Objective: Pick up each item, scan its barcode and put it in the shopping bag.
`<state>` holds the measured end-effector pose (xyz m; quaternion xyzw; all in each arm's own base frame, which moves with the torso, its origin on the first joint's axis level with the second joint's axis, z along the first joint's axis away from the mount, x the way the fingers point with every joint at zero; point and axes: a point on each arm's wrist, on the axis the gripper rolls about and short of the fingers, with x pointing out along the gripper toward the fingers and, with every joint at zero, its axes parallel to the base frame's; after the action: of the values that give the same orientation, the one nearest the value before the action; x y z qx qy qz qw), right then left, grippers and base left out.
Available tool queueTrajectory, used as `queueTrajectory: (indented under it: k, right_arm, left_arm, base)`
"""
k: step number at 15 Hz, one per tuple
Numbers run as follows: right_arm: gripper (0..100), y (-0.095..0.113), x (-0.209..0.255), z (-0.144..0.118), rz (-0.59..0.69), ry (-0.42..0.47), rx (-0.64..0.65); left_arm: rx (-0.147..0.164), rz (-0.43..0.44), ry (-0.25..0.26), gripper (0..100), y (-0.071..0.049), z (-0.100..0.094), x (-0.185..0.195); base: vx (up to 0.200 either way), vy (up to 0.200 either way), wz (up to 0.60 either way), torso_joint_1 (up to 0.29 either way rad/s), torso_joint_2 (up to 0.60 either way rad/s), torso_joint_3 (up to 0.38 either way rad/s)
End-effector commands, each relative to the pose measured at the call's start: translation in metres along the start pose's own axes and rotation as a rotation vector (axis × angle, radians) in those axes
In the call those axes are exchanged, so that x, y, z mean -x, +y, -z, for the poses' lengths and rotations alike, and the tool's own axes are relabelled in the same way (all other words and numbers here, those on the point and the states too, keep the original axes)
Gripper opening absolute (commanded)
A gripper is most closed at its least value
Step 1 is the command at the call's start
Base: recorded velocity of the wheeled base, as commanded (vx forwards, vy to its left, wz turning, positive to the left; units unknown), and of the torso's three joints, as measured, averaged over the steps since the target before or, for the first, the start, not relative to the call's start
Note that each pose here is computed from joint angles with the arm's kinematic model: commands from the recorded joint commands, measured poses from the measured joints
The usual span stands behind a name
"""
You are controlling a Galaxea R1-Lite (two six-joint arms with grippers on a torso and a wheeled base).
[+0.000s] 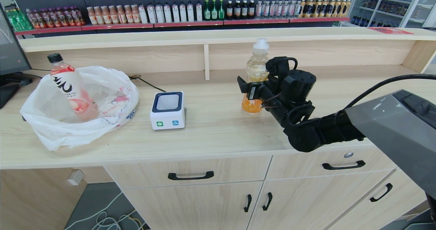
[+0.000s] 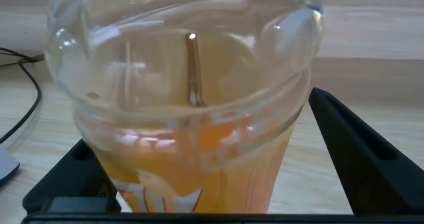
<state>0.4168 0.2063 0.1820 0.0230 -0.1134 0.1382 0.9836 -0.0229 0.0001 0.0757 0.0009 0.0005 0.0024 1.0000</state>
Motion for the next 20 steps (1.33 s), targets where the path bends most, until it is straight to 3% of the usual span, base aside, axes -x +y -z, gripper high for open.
queueTrajectory:
  k: [1, 2, 3, 14, 20]
  right_arm:
    - [100, 0.000, 0.000, 0.000, -0.001, 0.000, 0.000]
    - [100, 0.000, 0.000, -0.001, -0.001, -0.003, 0.000]
    - [0, 0.001, 0.000, -0.001, -0.001, -0.005, -0.001]
    - [0, 0.001, 0.000, -0.004, 0.004, -0.014, -0.003]
    - [0, 0.001, 0.003, -0.019, 0.004, -0.044, -0.004]
  left_arm:
    - [0.000, -0.001, 0.000, 100, 0.000, 0.000, 0.000]
    - [-0.001, 0.000, 0.000, 100, 0.000, 0.000, 0.000]
    - [-0.001, -0.001, 0.000, 100, 0.000, 0.000, 0.000]
    - [-0.001, -0.001, 0.000, 100, 0.000, 0.000, 0.000]
    - [-0.001, -0.001, 0.000, 100, 0.000, 0.000, 0.000]
  base:
    - [0.000, 0.000, 0.00, 0.000, 0.00, 0.000]
    - [0.000, 0.000, 0.00, 0.000, 0.00, 0.000]
    - [0.000, 0.000, 0.00, 0.000, 0.00, 0.000]
    - [0.000, 0.000, 0.00, 0.000, 0.00, 0.000]
    - [0.000, 0.000, 0.00, 0.000, 0.00, 0.000]
